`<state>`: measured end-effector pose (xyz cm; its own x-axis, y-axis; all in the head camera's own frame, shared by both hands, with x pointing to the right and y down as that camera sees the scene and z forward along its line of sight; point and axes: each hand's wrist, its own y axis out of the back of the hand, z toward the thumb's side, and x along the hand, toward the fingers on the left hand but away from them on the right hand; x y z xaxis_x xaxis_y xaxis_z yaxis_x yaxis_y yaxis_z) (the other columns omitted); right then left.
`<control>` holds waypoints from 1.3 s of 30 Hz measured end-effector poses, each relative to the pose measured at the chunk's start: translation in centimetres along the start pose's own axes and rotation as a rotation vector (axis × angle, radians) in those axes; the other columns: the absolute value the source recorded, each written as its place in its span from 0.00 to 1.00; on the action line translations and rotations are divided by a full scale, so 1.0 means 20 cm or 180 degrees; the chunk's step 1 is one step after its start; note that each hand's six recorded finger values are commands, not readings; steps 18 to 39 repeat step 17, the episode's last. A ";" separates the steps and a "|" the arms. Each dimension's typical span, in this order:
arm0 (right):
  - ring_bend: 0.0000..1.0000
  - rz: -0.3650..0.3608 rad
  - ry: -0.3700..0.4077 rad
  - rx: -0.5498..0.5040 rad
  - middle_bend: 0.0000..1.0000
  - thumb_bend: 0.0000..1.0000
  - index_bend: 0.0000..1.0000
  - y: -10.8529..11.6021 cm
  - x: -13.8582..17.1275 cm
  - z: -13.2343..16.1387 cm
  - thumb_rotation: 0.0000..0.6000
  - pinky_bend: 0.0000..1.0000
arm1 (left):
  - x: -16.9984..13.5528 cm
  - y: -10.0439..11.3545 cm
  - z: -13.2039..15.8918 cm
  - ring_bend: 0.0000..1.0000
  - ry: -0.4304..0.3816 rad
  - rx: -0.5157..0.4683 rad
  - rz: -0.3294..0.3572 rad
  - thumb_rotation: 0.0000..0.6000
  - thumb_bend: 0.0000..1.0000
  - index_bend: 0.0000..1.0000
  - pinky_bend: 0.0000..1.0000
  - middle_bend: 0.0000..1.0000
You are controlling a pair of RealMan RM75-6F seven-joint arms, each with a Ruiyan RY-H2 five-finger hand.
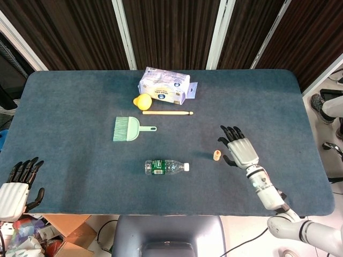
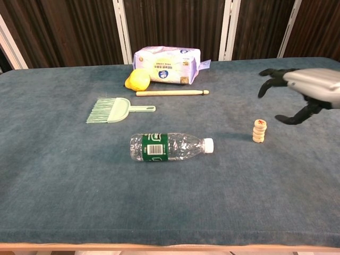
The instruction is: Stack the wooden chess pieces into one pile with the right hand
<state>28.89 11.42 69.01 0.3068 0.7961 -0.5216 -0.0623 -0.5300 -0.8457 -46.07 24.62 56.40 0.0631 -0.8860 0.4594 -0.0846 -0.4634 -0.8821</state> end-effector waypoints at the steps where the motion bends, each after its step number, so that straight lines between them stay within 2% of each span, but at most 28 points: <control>1: 0.00 -0.0066 -0.0023 -0.0002 0.00 0.43 0.23 0.02 0.04 -0.02 1.00 0.00 | 0.00 0.00 0.00 0.00 0.0007 0.0004 0.0000 1.00 0.50 0.00 0.00 0.00; 5: 0.00 -0.0337 -0.0164 -0.0042 0.00 0.39 0.16 0.10 0.27 -0.09 1.00 0.00 | 0.01 0.00 0.00 0.00 0.0014 0.0019 0.0007 1.00 0.50 0.00 0.00 0.00; 10: 0.00 -0.0482 -0.0381 -0.0054 0.00 0.37 0.07 0.12 0.56 -0.18 1.00 0.00 | 0.01 0.00 0.01 0.00 -0.0017 0.0066 0.0026 1.00 0.50 0.00 0.00 0.00; 13: 0.00 -0.0543 -0.0578 -0.0077 0.00 0.37 0.07 0.15 0.78 -0.23 1.00 0.00 | 0.02 -0.01 0.02 0.00 -0.0026 0.0089 0.0029 1.00 0.50 0.00 0.00 0.00; 15: 0.00 -0.0561 -0.0655 -0.0100 0.00 0.37 0.06 0.17 0.86 -0.25 1.00 0.00 | 0.02 -0.01 0.03 0.00 -0.0030 0.0104 0.0032 1.00 0.50 0.00 0.00 0.00; 39: 0.00 -0.0526 -0.0666 -0.0091 0.00 0.37 0.06 0.17 0.88 -0.25 1.00 0.00 | 0.02 -0.02 0.04 0.00 -0.0039 0.0123 0.0035 1.00 0.50 0.00 0.00 0.00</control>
